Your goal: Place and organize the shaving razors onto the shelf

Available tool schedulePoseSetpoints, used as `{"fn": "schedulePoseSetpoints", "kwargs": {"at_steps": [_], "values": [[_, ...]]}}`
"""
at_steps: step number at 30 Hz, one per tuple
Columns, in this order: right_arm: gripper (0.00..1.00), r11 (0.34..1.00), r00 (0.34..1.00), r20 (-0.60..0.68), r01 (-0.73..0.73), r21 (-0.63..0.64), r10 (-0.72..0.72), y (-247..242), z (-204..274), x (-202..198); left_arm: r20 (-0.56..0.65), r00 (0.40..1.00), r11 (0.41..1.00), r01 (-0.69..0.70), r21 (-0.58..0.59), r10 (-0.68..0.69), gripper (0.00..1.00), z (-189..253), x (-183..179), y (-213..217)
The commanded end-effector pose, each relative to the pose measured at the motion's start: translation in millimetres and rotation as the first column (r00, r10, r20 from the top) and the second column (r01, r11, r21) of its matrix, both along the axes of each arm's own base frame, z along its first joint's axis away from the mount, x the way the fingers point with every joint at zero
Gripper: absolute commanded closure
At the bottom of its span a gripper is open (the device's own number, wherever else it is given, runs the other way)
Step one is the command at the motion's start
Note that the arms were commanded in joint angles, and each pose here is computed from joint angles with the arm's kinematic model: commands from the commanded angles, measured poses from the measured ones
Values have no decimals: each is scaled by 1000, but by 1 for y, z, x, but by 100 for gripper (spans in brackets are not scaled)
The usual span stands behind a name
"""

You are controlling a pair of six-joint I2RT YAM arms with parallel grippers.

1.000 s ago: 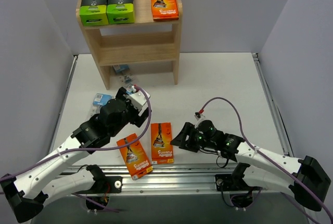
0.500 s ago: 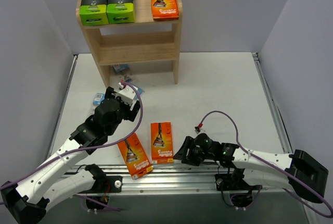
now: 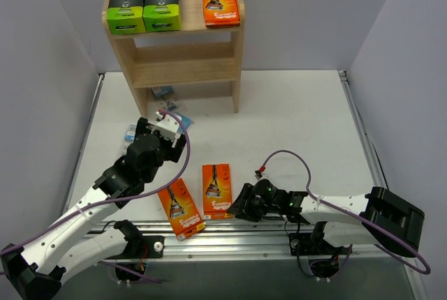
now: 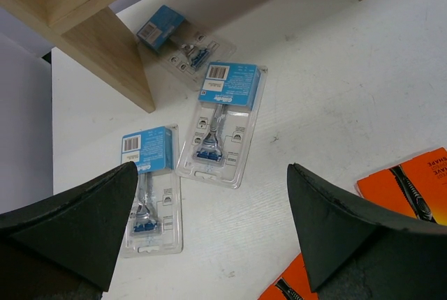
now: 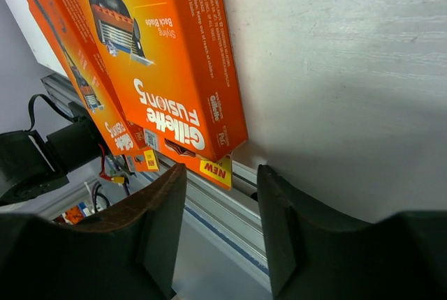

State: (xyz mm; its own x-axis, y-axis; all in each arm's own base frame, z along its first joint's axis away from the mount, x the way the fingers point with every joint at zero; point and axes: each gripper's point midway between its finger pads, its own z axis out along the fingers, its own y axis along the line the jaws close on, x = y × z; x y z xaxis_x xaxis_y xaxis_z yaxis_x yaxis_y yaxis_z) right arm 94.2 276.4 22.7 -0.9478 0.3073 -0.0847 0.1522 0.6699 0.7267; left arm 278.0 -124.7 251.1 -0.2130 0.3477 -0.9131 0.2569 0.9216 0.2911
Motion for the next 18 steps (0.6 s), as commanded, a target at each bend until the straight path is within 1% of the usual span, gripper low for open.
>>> {"fn": "schedulePoseSetpoints", "kwargs": {"at_steps": [1,3,8,9,14,18], "values": [[61,1000,1000,15,24,15,-24,5,3,5,55,998,998,-30,-60,33,3,17,4,2],[62,1000,1000,13,20,14,-20,5,3,4,55,998,998,-29,-61,32,3,18,3,2],[67,1000,1000,7,19,18,-19,7,1,2,54,998,998,-24,-67,27,3,18,3,1],[68,1000,1000,4,19,13,-19,7,-1,2,54,998,997,-23,-68,26,2,18,2,1],[72,1000,1000,3,11,18,-11,12,-2,1,56,997,997,-43,-64,47,5,19,3,5],[75,1000,1000,3,13,14,-13,15,-2,2,57,996,996,-67,-59,71,6,19,2,10]]}}
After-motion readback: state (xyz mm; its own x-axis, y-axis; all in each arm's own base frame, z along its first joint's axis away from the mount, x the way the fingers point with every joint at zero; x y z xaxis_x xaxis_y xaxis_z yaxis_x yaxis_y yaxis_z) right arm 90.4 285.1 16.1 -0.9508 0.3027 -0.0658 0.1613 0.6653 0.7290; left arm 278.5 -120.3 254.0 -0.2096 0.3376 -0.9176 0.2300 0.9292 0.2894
